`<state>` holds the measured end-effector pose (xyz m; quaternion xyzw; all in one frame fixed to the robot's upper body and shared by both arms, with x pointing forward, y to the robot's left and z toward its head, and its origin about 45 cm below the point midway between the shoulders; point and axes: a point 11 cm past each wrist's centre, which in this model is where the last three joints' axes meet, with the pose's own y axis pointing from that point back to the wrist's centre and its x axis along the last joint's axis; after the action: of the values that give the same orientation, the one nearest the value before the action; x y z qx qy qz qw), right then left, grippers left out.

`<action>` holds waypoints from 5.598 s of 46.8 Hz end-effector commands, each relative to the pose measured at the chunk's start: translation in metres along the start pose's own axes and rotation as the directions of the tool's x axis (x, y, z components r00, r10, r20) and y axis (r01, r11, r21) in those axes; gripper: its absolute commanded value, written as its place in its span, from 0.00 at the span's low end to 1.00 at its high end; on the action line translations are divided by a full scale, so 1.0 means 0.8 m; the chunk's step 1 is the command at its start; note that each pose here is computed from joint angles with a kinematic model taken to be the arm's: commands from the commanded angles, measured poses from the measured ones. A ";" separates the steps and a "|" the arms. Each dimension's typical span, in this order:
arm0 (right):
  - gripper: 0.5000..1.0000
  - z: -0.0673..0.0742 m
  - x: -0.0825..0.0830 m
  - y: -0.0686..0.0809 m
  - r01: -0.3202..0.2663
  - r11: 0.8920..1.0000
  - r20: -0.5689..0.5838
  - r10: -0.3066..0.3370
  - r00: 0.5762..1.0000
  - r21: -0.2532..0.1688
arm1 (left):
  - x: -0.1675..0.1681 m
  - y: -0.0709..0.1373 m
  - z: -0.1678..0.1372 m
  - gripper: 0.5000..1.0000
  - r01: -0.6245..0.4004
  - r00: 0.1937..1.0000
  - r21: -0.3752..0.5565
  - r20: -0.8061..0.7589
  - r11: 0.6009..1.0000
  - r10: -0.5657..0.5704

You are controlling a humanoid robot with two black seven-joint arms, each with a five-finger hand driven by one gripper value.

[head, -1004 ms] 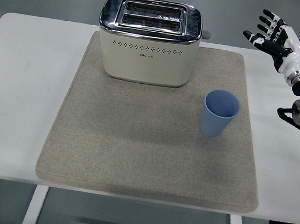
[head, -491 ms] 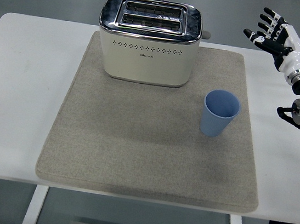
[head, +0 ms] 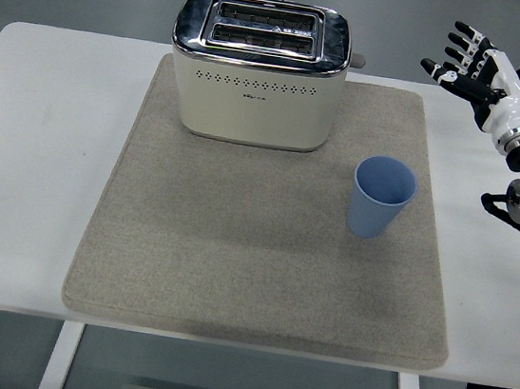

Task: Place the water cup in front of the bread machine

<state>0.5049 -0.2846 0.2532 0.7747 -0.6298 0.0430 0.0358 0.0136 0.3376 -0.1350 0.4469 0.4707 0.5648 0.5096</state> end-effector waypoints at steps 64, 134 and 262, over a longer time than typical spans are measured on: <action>0.82 0.084 0.018 0.201 0.332 0.940 -0.222 -0.340 0.914 -0.074 | 0.000 0.000 0.000 1.00 0.000 1.000 0.001 0.000 1.000 0.000; 0.82 0.098 -0.079 0.172 0.375 0.927 -0.133 -0.370 0.919 0.010 | 0.000 0.000 0.001 1.00 0.000 1.000 -0.001 0.000 1.000 0.000; 0.41 0.064 -0.295 0.068 0.459 0.885 -0.098 -0.452 0.887 0.072 | 0.000 0.000 0.001 1.00 0.000 1.000 -0.001 0.000 1.000 0.000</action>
<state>0.4047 -0.0724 0.1756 0.8989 -0.4268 0.0931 0.0343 0.0136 0.3375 -0.1350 0.4470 0.4708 0.5647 0.5095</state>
